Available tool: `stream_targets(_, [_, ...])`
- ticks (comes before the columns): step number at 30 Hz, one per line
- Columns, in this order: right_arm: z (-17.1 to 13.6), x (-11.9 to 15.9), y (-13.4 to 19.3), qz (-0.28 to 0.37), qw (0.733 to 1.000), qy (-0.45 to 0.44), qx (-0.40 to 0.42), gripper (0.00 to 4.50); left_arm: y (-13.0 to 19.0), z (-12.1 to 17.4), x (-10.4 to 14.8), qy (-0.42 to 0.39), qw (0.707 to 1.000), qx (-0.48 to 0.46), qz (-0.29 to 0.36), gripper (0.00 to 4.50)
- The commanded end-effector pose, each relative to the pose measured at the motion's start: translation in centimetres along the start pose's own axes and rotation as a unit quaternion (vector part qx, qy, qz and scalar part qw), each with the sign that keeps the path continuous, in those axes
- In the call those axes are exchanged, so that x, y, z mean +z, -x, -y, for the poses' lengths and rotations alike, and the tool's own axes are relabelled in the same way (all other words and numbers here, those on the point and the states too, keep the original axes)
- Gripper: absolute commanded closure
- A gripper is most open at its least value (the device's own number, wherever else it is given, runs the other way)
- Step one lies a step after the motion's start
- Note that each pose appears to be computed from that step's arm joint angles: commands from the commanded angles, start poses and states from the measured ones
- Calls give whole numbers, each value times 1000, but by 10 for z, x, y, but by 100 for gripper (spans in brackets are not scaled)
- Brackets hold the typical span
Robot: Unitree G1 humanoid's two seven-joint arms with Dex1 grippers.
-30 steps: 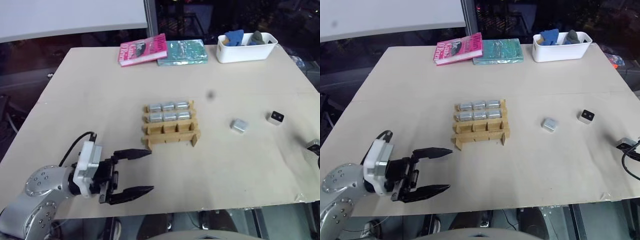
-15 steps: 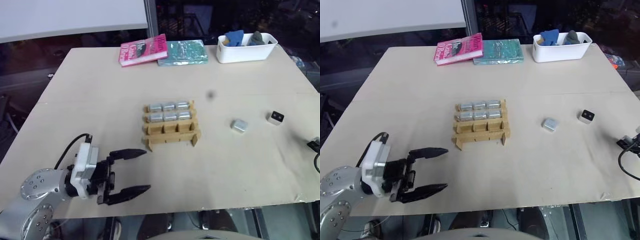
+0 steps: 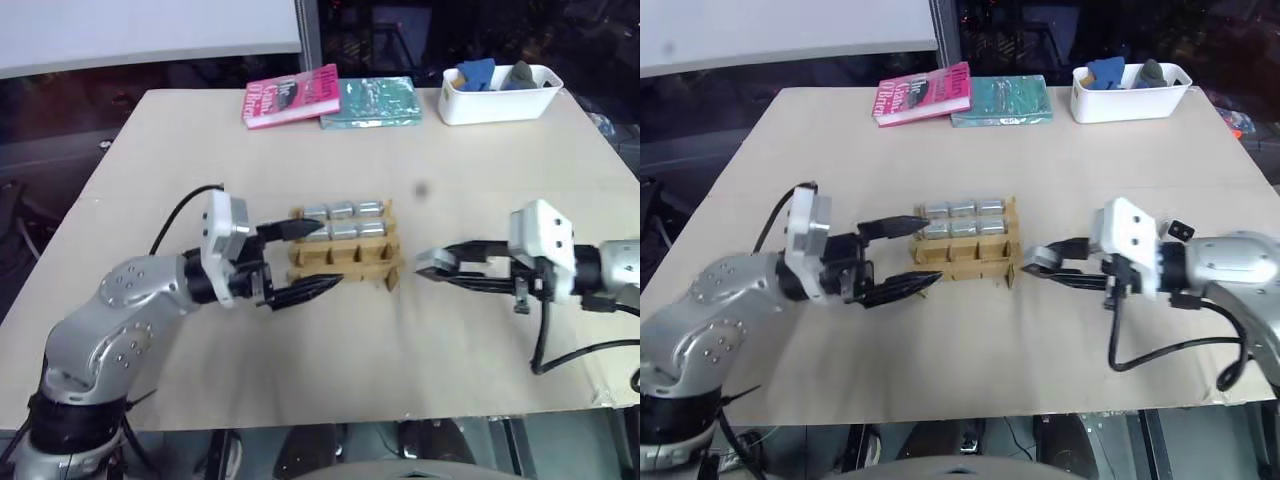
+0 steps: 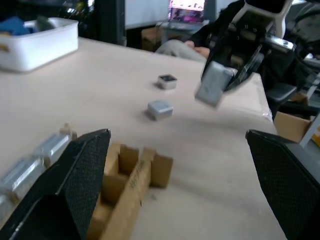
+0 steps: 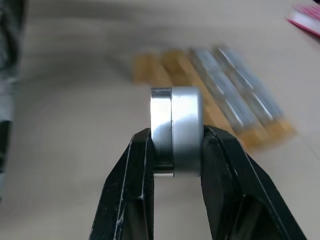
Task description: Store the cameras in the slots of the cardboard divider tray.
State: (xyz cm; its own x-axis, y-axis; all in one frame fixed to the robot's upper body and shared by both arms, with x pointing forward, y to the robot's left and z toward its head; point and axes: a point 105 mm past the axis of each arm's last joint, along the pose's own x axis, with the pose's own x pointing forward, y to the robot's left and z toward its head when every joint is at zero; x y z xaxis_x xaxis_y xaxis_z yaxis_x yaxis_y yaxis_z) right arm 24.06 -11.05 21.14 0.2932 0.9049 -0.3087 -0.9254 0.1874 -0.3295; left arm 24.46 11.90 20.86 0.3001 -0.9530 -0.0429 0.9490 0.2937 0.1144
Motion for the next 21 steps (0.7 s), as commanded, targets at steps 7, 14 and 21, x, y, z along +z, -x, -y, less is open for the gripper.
stream_targets(7, [2, 17, -15, 18, 999, 41, 17, 375, -23, 7, 9, -41, 997, -72, -3, 0])
stream_targets(14, [1, 21, -30, 30, 998, 54, 27, 375, -32, 6, 10, -58, 995, -83, 1, 0])
stream_targets(21, [24, 9, -48, 10, 998, 54, -22, 375, -2, 2, 0, -32, 998, -43, -16, 0])
